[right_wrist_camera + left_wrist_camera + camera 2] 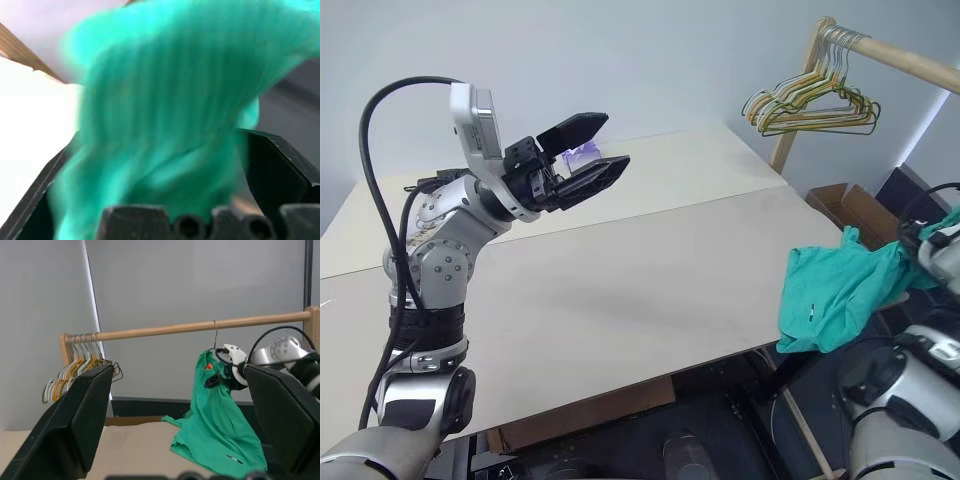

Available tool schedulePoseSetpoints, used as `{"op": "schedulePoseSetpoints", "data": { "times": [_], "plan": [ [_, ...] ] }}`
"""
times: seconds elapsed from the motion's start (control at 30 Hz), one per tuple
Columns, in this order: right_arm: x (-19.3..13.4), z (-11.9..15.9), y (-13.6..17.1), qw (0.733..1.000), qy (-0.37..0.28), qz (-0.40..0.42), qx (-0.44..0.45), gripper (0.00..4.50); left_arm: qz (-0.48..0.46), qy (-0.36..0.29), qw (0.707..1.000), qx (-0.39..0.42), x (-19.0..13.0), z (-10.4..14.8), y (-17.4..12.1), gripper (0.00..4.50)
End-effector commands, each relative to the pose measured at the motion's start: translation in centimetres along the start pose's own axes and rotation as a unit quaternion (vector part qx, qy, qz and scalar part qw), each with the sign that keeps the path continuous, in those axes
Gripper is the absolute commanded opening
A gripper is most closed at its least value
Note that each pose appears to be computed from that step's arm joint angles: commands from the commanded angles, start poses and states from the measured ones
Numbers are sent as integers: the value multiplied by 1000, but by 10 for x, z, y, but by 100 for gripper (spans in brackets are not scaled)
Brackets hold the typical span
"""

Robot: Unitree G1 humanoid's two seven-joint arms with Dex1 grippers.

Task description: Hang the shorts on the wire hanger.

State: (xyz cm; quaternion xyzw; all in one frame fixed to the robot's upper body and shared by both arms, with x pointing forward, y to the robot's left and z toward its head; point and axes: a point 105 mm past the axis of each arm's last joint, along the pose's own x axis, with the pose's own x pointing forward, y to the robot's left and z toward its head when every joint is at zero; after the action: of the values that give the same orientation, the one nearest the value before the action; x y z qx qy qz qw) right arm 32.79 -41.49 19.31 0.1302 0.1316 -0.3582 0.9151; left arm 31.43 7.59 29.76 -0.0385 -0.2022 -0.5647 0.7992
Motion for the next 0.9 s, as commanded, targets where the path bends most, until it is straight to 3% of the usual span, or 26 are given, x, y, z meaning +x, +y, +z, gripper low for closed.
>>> {"op": "schedulePoseSetpoints", "data": {
  "times": [0.03,0.2,0.33,0.63,0.7,0.77,0.8,0.9],
  "plan": [
    [-23,43,7,988,-149,-26,-40,446,-6,-12,999,31,1,13,-4,450],
    [-46,57,14,943,-303,-81,-113,446,-5,-9,999,34,-1,12,-6,450],
    [-64,54,36,901,-393,-61,-174,446,3,-3,999,43,-3,8,-6,450],
    [-89,40,76,847,-479,19,-231,446,16,21,997,72,-10,-6,-7,450],
    [-92,34,88,848,-473,73,-228,446,23,27,996,79,-13,-9,-6,450],
    [-99,17,112,853,-429,210,-209,446,27,54,993,98,-20,-19,-5,450],
    [-107,6,125,844,-402,287,-208,446,26,74,991,111,-24,-26,-5,450],
    [-124,-13,143,811,-357,408,-220,446,37,114,984,136,-33,-39,-1,450]
  ]
}}
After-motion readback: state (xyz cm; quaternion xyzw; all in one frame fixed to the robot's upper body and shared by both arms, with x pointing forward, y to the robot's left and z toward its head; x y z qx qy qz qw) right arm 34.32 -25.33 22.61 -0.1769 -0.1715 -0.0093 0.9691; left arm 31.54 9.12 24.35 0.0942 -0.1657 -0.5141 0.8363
